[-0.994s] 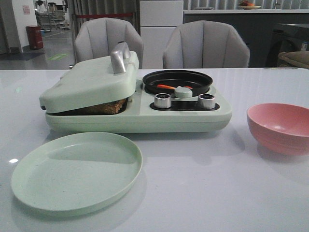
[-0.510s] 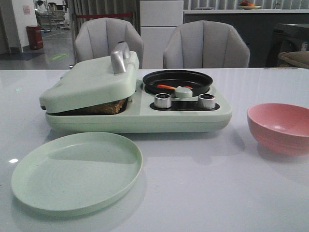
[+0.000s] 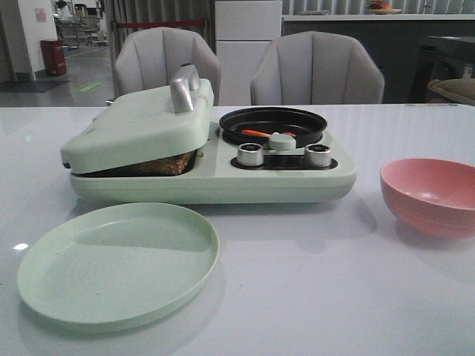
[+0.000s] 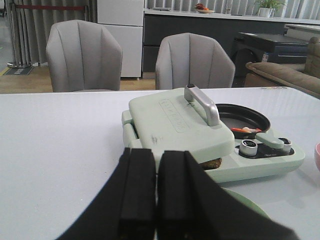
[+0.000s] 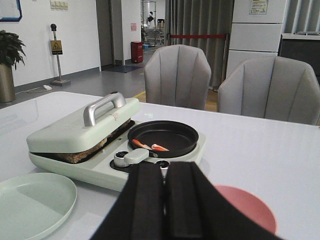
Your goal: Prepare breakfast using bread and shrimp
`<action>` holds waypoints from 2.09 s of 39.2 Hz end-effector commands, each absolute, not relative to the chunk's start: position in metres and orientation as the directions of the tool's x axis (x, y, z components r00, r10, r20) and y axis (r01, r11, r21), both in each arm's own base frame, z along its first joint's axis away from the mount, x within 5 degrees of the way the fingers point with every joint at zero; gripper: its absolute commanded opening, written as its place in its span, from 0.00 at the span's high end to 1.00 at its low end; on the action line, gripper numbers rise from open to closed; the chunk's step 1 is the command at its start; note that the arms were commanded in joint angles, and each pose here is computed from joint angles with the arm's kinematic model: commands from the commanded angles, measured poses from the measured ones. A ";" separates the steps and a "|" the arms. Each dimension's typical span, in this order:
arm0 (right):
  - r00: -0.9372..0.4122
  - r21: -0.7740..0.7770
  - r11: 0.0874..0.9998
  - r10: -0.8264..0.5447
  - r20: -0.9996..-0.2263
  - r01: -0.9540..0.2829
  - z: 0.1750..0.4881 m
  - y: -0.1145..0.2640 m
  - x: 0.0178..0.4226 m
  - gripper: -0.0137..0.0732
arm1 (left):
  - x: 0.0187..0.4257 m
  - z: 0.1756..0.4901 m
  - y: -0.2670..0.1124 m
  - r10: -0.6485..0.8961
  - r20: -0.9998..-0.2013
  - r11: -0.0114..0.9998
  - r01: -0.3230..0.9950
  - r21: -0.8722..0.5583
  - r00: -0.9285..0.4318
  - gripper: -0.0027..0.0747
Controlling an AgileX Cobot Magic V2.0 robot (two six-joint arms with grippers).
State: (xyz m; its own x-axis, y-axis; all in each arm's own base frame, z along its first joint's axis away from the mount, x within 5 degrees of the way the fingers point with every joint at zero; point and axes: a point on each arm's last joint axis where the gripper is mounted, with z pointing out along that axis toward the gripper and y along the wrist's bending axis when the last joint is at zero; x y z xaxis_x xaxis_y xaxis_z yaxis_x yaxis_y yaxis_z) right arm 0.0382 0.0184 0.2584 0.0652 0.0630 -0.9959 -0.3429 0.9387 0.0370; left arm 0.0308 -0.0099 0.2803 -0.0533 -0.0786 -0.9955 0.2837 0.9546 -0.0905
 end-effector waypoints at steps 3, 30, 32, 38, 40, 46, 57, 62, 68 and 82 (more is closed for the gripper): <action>0.139 0.036 0.945 0.085 -0.987 -0.324 0.271 0.016 0.037 0.68 | 0.030 0.295 -0.010 -0.120 -0.992 0.948 0.299 -0.106 0.030 0.82; 0.139 0.036 0.945 0.085 -0.987 -0.324 0.271 0.016 0.037 0.68 | 0.043 0.271 -0.010 0.017 -0.994 0.969 0.243 0.044 0.111 0.82; 0.139 0.035 0.945 0.085 -0.987 -0.324 0.271 0.016 0.037 0.68 | 0.046 0.264 -0.010 0.016 -0.991 0.972 0.229 0.046 0.129 0.82; 0.138 0.035 0.945 0.084 -0.987 -0.325 0.271 0.016 0.038 0.68 | 0.054 0.241 -0.008 0.013 -0.987 0.990 0.138 0.036 0.160 0.82; 0.138 0.035 0.945 0.084 -0.987 -0.325 0.271 0.016 0.038 0.68 | 0.055 0.235 -0.006 -0.001 -0.986 0.994 0.107 0.017 0.167 0.82; 0.138 0.035 0.945 0.084 -0.987 -0.325 0.271 0.016 0.038 0.68 | 0.056 0.220 -0.002 -0.051 -0.982 0.998 0.041 -0.045 0.179 0.82; 0.137 0.035 0.945 0.084 -0.987 -0.325 0.271 0.016 0.038 0.68 | 0.054 0.217 -0.002 -0.062 -0.984 0.998 0.037 -0.056 0.169 0.82; 0.137 0.035 0.945 0.084 -0.987 -0.325 0.271 0.016 0.038 0.68 | 0.054 0.217 -0.003 -0.053 -0.984 0.998 0.053 -0.044 0.168 0.82; 0.137 0.035 0.945 0.084 -0.987 -0.325 0.271 0.016 0.038 0.68 | 0.053 0.217 -0.004 -0.058 -0.984 0.995 0.086 -0.044 0.166 0.82; 0.137 0.035 0.945 0.084 -0.987 -0.325 0.271 0.016 0.038 0.68 | 0.053 0.217 -0.004 -0.058 -0.984 0.995 0.086 -0.044 0.166 0.82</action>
State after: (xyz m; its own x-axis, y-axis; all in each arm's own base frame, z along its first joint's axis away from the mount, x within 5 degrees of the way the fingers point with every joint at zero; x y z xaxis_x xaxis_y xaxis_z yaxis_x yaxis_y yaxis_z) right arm 0.0383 0.0185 0.2579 0.0637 0.0626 -0.9960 -0.3430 0.9386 0.0370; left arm 0.0558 -0.0038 0.2122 0.0857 -0.0399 -0.9955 0.0718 0.9968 -0.0338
